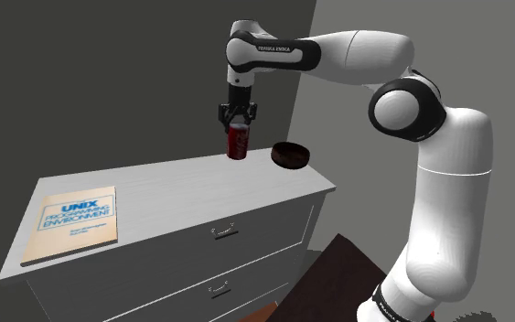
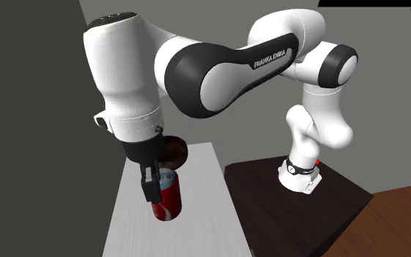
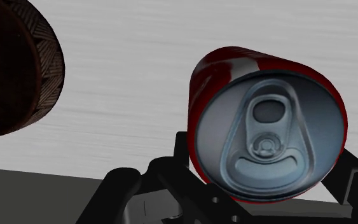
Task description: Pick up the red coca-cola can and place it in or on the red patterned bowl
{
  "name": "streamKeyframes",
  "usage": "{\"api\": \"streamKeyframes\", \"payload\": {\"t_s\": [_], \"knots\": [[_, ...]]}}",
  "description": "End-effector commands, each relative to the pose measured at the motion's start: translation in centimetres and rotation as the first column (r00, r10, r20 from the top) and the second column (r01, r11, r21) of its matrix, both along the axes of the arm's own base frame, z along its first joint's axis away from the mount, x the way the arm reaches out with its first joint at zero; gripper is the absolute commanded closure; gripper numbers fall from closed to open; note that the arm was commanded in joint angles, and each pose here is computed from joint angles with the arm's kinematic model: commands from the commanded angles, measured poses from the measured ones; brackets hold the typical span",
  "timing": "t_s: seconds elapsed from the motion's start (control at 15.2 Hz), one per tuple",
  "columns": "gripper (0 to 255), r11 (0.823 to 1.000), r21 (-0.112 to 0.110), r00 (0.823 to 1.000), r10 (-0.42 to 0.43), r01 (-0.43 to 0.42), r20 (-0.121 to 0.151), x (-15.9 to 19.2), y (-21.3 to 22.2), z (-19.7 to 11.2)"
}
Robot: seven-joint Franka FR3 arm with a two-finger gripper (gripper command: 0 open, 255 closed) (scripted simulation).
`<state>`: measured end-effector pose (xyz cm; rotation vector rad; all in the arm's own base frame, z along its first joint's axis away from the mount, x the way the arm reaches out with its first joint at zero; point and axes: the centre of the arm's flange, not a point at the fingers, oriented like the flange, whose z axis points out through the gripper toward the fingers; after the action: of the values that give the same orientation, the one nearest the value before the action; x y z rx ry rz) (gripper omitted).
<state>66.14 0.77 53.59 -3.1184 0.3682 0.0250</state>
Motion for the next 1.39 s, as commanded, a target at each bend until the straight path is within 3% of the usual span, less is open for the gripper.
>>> {"api": "streamKeyframes", "payload": {"t_s": [0.0, 0.59, 1.32], "knots": [[255, 1.0, 0.0, 1.0, 0.0, 0.0, 0.0, 0.0, -0.1, 1.1], [255, 1.0, 0.0, 1.0, 0.0, 0.0, 0.0, 0.0, -0.1, 5.6], [255, 1.0, 0.0, 1.0, 0.0, 0.0, 0.0, -4.6, -13.8, 7.3]]}}
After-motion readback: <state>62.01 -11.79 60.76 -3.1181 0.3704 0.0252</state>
